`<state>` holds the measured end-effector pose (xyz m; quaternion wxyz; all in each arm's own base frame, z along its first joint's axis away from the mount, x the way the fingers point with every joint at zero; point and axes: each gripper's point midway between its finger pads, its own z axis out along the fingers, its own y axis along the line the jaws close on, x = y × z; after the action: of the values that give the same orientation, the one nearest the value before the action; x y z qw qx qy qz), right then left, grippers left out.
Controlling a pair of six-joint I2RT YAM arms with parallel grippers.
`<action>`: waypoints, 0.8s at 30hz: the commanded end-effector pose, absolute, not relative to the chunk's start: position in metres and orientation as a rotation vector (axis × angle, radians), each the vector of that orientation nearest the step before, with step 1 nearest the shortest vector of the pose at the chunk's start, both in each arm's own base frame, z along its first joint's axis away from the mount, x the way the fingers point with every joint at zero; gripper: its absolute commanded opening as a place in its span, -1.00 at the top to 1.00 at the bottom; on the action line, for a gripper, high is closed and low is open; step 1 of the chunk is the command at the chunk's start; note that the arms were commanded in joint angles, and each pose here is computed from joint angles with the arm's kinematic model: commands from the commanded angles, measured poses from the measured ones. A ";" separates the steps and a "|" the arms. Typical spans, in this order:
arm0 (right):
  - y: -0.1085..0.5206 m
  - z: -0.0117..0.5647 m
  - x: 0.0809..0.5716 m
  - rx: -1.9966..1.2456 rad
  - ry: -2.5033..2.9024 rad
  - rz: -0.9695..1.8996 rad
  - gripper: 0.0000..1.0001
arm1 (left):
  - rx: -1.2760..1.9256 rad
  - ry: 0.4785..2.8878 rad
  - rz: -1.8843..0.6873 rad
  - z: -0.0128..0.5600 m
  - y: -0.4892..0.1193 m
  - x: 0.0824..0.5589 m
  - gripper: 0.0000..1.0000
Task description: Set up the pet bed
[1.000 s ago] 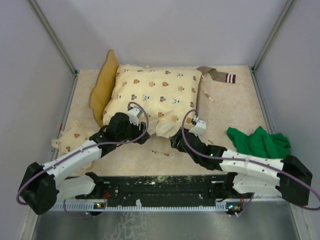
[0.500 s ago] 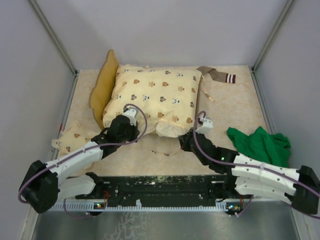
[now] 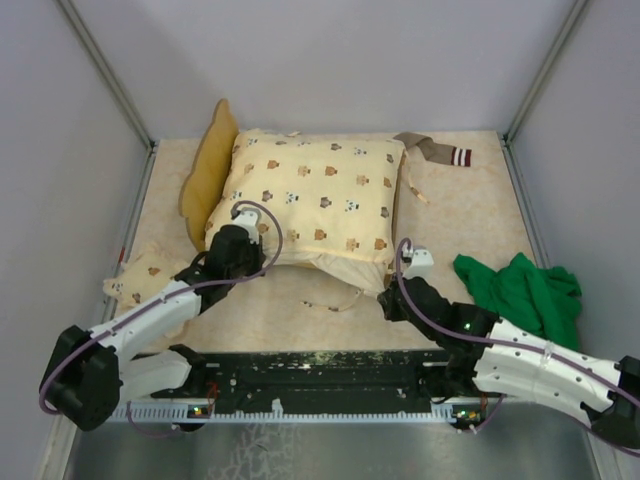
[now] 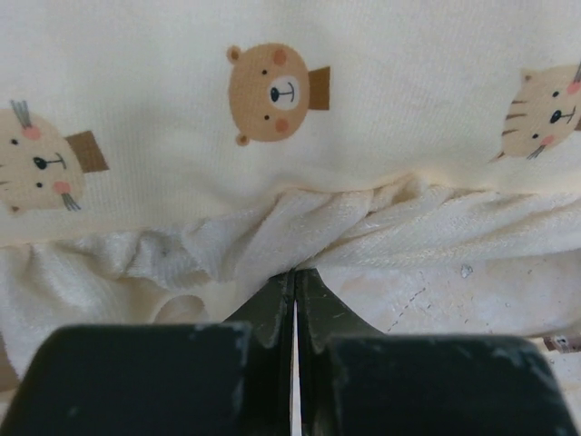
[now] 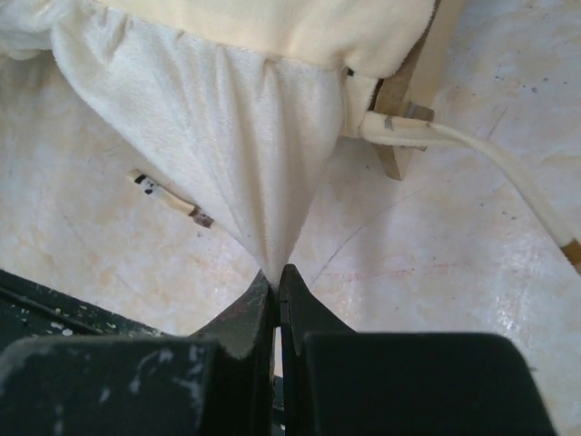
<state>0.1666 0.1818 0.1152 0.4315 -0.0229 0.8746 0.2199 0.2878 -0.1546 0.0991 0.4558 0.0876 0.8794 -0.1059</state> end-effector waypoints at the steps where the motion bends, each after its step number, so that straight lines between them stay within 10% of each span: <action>1: 0.166 0.124 0.165 -0.063 2.217 0.467 1.00 | 0.162 2.139 -0.227 0.111 -0.140 0.296 1.00; 21: 0.134 0.138 0.166 0.118 2.161 0.423 1.00 | 0.162 2.187 -0.364 0.124 -0.146 0.280 1.00; 24: 0.147 0.149 0.161 0.107 2.132 0.556 0.45 | 0.183 2.228 -0.505 0.117 -0.161 0.262 0.53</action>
<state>0.1630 0.1469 0.1318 0.4405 0.0289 0.8767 0.1912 0.2793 -0.1485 0.1142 0.4412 0.0733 0.8825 -0.1457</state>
